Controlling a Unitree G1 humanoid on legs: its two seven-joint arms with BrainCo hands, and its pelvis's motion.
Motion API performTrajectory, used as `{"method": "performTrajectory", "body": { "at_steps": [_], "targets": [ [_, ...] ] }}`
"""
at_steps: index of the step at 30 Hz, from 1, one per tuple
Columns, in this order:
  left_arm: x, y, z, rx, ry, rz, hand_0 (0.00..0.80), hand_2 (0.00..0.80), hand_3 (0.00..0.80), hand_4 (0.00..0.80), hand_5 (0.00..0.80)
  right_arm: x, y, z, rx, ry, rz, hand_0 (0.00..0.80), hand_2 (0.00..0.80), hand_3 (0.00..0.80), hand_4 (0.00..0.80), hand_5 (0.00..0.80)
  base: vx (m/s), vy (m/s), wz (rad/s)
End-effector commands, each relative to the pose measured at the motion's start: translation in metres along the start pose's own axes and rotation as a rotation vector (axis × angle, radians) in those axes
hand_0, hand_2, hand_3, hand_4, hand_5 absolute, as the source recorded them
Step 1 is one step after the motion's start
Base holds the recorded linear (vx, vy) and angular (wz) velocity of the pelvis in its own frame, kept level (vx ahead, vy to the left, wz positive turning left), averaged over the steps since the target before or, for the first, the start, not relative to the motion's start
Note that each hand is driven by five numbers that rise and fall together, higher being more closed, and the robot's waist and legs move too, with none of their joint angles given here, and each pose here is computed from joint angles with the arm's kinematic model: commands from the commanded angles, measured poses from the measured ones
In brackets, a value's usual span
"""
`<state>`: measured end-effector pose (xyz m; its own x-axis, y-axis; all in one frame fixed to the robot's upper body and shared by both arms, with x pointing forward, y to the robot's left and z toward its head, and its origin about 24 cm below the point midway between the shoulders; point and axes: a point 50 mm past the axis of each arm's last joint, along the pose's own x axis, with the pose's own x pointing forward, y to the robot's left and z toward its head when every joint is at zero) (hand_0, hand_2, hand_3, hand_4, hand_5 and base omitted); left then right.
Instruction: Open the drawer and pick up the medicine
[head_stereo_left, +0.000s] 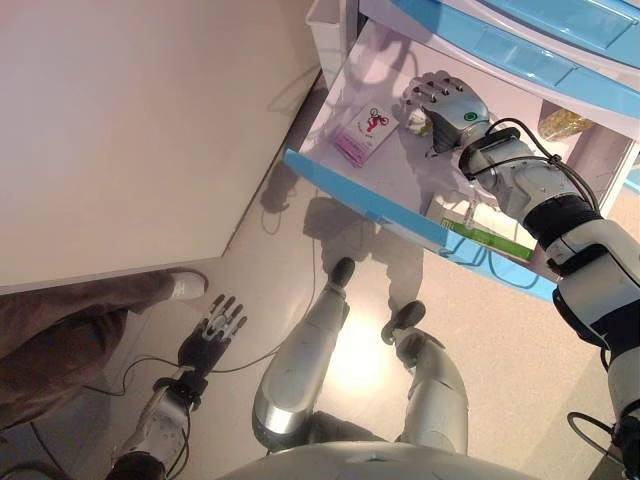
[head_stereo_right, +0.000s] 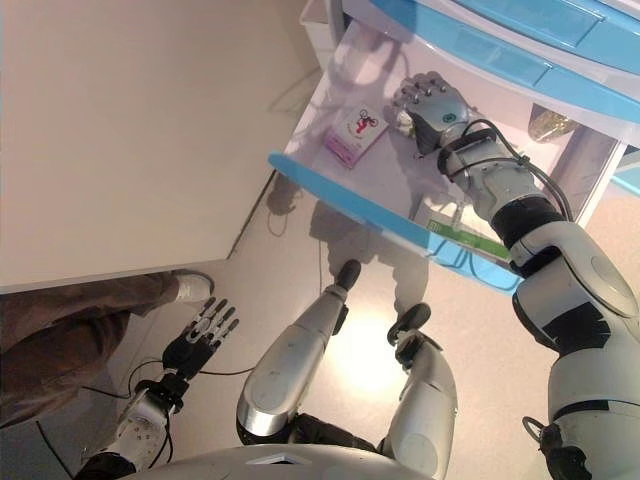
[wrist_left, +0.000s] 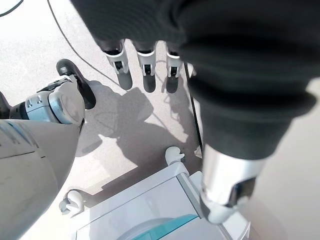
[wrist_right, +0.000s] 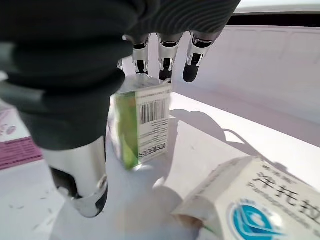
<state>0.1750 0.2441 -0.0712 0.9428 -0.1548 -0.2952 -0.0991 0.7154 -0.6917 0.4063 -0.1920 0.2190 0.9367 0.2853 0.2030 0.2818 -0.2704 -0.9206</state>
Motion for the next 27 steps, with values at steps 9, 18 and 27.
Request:
{"method": "performTrajectory", "body": {
  "at_steps": [9,18,27],
  "targets": [
    [-0.022,0.006,-0.013,-0.024,0.048,0.01,0.0,0.0,0.0,0.0,0.0,0.01,-0.009,0.004,-0.036,-0.026,0.003,0.8,0.8,0.8,0.8,0.8,-0.001,0.004,0.02],
    [-0.024,0.007,-0.012,-0.024,0.045,0.01,0.0,0.0,0.0,0.0,0.0,0.01,-0.011,0.005,-0.005,-0.044,-0.004,0.8,0.8,0.8,0.8,0.8,0.0,0.0,0.0],
    [-0.022,0.005,-0.012,-0.019,0.043,0.004,0.0,0.0,0.0,0.0,0.0,0.01,-0.018,0.011,0.007,-0.084,-0.045,0.8,0.8,0.8,0.8,0.8,0.0,0.0,0.0]
  ]
}}
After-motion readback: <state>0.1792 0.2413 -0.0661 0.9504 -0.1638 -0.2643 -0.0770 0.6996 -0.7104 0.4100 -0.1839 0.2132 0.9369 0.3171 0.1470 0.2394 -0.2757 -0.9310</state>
